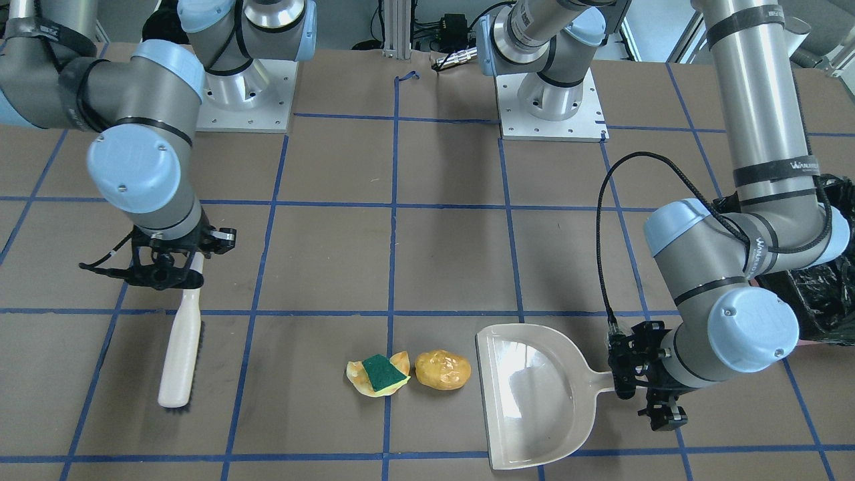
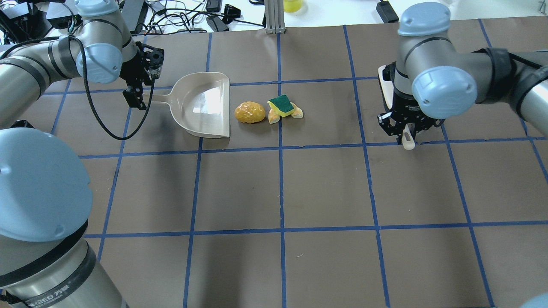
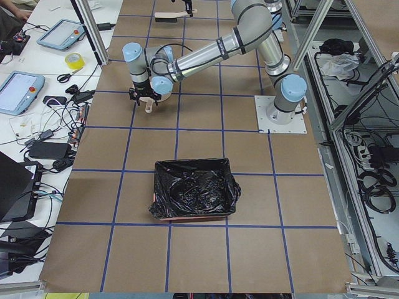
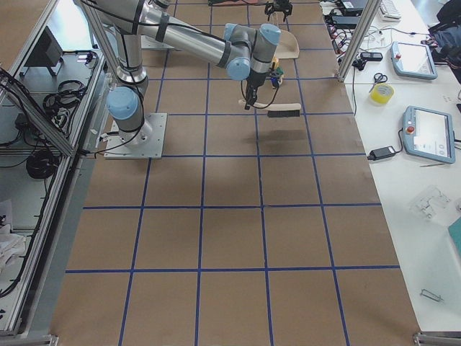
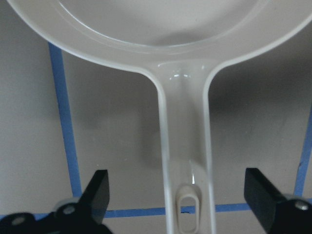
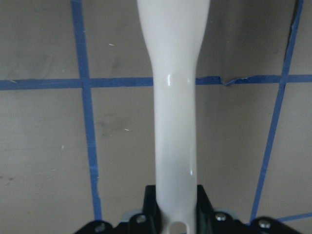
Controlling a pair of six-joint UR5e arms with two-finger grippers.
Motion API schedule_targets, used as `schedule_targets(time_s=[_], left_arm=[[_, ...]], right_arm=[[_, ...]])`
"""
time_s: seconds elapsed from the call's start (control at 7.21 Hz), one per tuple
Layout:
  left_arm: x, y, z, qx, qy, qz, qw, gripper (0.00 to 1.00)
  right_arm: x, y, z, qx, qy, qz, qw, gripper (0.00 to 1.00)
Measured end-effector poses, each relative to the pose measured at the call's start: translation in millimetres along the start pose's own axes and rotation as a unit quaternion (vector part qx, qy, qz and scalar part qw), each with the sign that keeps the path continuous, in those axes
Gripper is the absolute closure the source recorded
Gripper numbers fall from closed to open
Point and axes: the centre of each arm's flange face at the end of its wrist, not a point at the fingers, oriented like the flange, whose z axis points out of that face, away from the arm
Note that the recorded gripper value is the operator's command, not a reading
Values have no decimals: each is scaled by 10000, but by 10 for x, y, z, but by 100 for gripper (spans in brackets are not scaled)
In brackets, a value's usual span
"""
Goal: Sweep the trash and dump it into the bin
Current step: 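Lift the brush with the right gripper and carry it behind the yellow items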
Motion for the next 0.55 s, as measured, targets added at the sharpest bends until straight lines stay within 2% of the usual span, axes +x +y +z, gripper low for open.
schedule_targets(time_s=[0.42,0.55], left_arm=[[5,7,10,1,11,-12,10000,48],[3,9,7,1,8,-10,10000,66]], right_arm=[[-994,37,-131,-87,236,-81,9997,100],[-1268,60,-89,-113,279,80,9995,100]])
